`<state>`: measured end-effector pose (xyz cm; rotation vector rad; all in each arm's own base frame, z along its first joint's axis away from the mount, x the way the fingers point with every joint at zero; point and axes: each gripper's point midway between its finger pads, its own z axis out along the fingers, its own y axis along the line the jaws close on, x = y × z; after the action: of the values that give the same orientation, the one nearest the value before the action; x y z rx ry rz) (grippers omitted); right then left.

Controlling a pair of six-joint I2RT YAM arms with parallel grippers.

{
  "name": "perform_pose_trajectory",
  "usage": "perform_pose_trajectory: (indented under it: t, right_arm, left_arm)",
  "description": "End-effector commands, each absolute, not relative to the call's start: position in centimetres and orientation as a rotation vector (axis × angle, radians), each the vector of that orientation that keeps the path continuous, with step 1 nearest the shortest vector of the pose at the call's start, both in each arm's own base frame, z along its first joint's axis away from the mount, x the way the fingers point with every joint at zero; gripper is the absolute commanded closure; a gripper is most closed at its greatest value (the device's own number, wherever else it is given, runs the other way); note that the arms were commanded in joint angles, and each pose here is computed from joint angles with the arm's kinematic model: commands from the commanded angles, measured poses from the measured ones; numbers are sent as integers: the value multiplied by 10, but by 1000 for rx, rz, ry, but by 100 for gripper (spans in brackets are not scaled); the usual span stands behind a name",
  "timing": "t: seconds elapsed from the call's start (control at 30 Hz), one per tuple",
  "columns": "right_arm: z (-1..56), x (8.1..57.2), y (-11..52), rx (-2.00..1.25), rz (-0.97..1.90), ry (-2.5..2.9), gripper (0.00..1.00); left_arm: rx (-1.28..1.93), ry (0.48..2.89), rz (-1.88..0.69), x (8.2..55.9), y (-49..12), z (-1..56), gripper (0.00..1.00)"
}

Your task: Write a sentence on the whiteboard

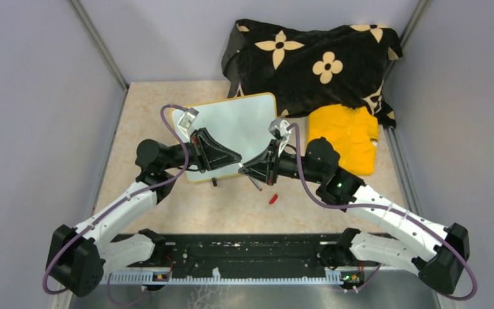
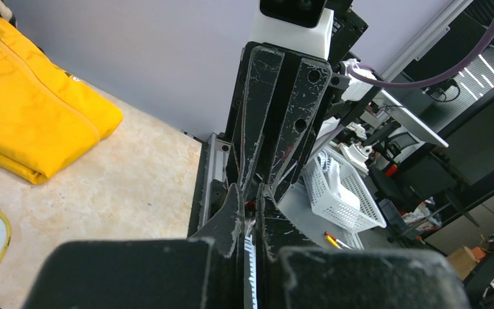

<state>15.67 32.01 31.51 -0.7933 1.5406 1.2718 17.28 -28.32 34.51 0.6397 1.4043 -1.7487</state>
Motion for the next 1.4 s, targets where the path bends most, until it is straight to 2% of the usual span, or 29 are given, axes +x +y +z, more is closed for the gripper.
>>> perform_pose_trajectory:
  t: [0.0,0.23,0.37,0.43,0.47,0.53,0.8,1.03,1.17,1.37]
  right_arm:
    - [350,154,321,-782,1294,1438,100]
    - [355,151,320,-770,1312,1432,100]
    - [363,154,315,-730,1302,1418,55]
    - [371,156,309,-680,1291,1396,42]
    - [377,157,305,-649,1291,1378,29]
    - [390,160,297,-570,1289,1337,22]
    - [438,177,273,-231,1376,1204,17]
    - [463,177,285,-197,1507,1105,17]
    - [467,184,299,-185,1557,1110,20]
    - [477,189,317,-199,1619,1123,29]
  left_arm:
    - [692,1338,-1747,167,-282,358,100]
    - [651,1341,-1748,168,-280,359,100]
    - [562,1320,-1732,175,-276,369,100]
    - [473,1294,-1715,182,-271,378,100]
    - [423,1275,-1704,186,-268,385,100]
    - [317,1234,-1689,193,-260,398,100]
    - [-60,1025,-1723,212,-219,447,100]
    - [-227,943,-1770,222,-202,465,100]
    - [-284,931,-1797,225,-198,466,100]
    - [-324,934,-1796,226,-194,464,100]
